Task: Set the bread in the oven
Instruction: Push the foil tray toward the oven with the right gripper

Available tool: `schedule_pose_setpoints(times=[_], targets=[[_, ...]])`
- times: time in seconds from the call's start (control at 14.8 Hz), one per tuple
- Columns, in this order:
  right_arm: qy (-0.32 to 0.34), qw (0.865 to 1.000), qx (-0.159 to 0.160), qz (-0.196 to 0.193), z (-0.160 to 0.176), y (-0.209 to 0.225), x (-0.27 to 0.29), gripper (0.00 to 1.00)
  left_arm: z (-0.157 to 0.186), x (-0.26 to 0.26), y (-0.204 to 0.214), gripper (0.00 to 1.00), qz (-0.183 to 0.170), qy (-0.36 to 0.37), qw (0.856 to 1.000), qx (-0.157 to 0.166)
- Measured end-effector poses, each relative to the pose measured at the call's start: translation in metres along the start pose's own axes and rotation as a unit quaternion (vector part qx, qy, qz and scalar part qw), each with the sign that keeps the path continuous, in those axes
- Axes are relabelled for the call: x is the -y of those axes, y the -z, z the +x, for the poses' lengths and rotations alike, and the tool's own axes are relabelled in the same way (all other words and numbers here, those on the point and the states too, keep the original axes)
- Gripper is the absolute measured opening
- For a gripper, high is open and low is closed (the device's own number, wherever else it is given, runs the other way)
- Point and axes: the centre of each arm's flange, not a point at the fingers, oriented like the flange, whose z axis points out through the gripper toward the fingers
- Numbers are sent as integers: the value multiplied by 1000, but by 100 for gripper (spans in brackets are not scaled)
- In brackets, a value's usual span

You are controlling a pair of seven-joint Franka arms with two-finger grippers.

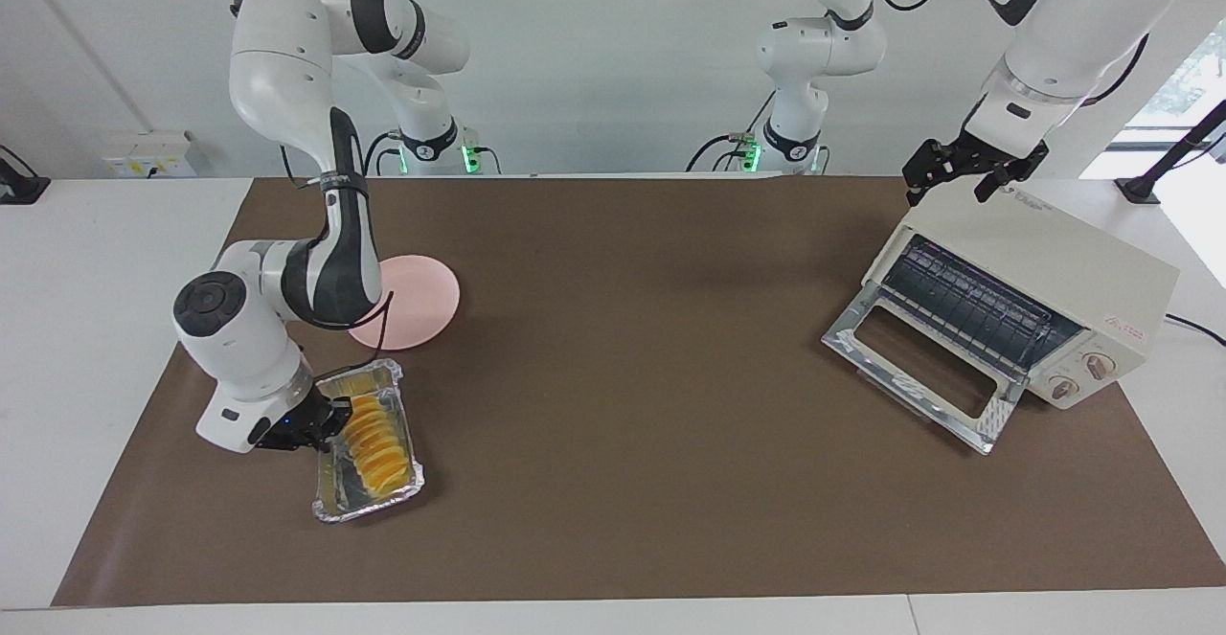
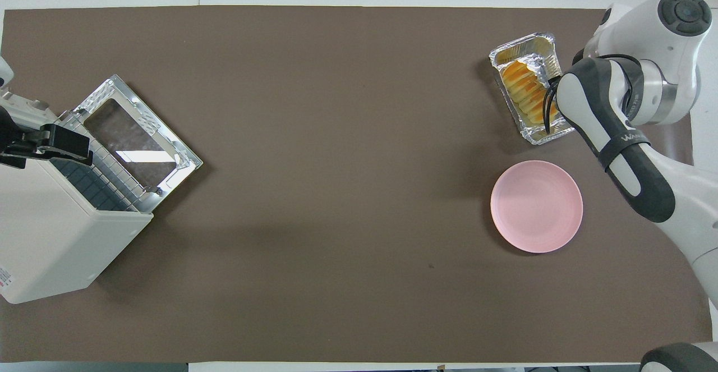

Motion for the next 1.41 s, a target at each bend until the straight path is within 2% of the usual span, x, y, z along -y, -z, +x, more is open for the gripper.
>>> schedule_pose_setpoints(times=[0.13, 0.27, 0.47, 0.67, 0.88, 1.01, 1.41], targets=[[-15, 1000, 18, 16, 4, 33, 14, 1, 0, 0, 0, 100, 0, 0, 1000, 0], [-34, 999, 26, 33, 14, 74, 52, 1, 0, 0, 0, 100, 0, 0, 1000, 0], [-70, 996, 36, 42, 30, 127, 138, 1, 0, 0, 0, 100, 0, 0, 1000, 0], [-139, 986, 36, 78, 45, 150, 229, 1, 0, 0, 0, 100, 0, 0, 1000, 0], [-173, 980, 40, 86, 51, 147, 320, 1, 0, 0, 0, 100, 0, 0, 1000, 0], [-181, 979, 37, 86, 52, 129, 369, 1, 0, 0, 0, 100, 0, 0, 1000, 0], [-195, 977, 17, 89, 35, 47, 445, 1, 0, 0, 0, 100, 0, 0, 1000, 0]])
